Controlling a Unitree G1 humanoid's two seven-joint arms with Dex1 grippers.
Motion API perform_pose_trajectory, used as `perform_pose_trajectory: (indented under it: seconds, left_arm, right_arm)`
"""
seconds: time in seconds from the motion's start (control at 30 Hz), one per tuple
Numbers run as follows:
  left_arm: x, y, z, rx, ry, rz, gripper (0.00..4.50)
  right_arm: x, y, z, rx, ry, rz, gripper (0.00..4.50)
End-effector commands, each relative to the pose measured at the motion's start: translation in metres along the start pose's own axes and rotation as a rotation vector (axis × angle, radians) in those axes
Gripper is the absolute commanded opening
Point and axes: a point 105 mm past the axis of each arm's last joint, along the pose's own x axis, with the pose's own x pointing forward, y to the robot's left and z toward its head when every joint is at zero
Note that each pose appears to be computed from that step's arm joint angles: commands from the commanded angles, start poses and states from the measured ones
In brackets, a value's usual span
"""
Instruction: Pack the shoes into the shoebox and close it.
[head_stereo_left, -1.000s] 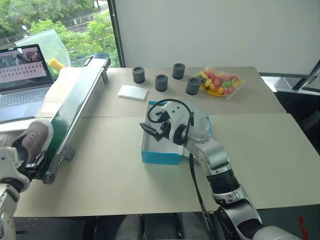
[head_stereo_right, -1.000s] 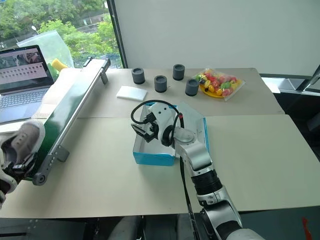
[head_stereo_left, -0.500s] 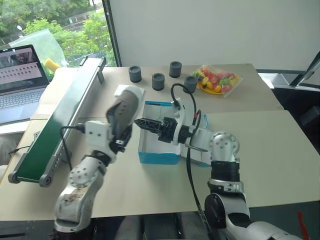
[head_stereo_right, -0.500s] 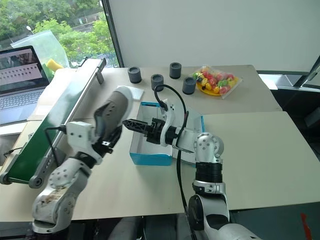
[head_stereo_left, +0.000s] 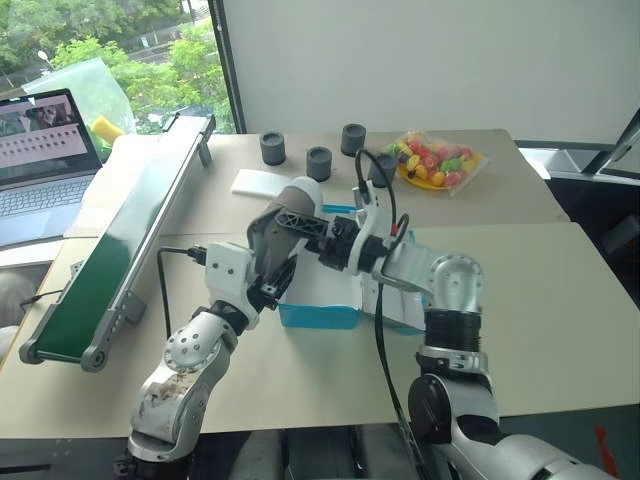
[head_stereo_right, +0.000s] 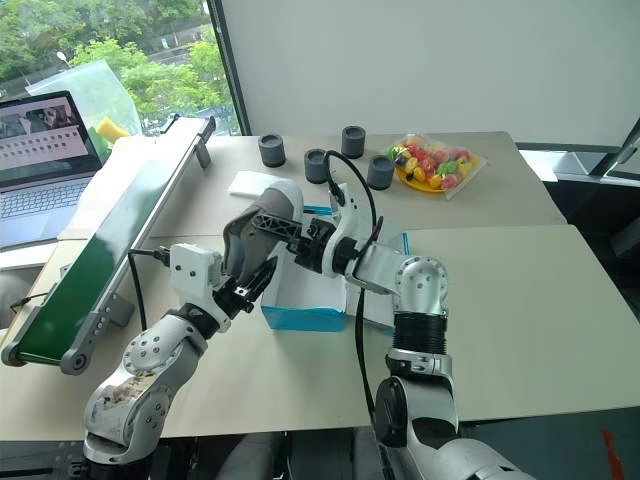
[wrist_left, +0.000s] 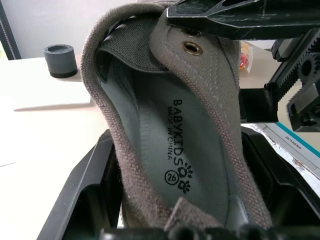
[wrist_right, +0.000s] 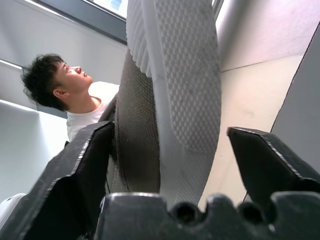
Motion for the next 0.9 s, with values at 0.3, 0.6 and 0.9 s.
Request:
perform_pose_trajectory:
  seconds: [0.3,0.6,0.9]
  left_arm:
    - [0.000,-0.001,0.015,0.058,-0.045,-0.002,2.69]
    - [-0.002,-0.005,0.015,0.078,-0.059,-0.025,4.47]
    - [-0.027,0.004,0.006,0.126,0.013,-0.059,4.47]
  right_arm:
    - [0.024,0.059,-0.013,0.008,0.029,0.226,0.57]
    - [0.022,0.058,0.008,0.074,-0.067,0.209,0.55]
    - [0.009,-0.001,0.086,-0.126,-0.221,-0.265,0.55]
